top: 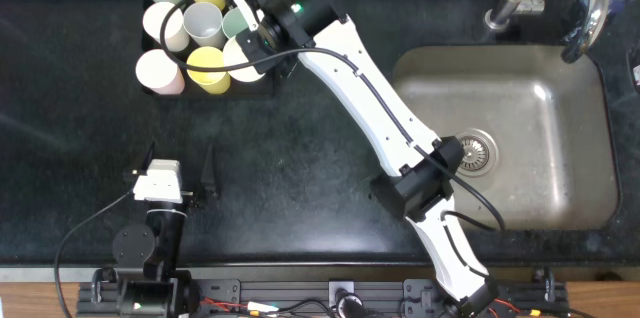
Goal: Store Cups
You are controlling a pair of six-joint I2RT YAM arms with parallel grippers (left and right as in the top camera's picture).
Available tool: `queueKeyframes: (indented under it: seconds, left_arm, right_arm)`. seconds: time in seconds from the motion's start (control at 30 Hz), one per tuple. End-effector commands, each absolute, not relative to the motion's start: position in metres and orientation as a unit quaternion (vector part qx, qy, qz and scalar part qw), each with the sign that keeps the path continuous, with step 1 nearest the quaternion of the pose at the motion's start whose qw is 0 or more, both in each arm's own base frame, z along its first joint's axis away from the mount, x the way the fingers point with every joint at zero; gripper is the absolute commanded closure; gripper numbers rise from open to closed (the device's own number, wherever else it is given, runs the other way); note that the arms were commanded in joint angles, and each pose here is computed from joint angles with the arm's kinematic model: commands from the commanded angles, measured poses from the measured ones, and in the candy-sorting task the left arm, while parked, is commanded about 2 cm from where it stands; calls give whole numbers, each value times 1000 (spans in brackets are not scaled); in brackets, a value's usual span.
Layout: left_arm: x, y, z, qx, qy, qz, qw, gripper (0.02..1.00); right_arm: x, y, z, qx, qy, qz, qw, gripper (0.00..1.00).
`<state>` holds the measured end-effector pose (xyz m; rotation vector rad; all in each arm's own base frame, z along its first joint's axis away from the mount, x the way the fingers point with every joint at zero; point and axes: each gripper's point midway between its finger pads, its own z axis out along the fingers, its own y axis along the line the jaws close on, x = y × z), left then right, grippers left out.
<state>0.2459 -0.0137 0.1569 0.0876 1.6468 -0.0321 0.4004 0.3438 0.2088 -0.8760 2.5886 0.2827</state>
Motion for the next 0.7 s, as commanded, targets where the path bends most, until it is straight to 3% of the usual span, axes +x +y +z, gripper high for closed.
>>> queueKeyframes:
  seconds: [0.03,0.7]
  left_arm:
    - [245,-16,158,50,731,-12,681,18]
    - [245,-16,158,50,731,-12,681,18]
  right_arm:
    - [410,342,200,-302,928,91,197,954]
    - [418,347,153,-314,932,76,163,956]
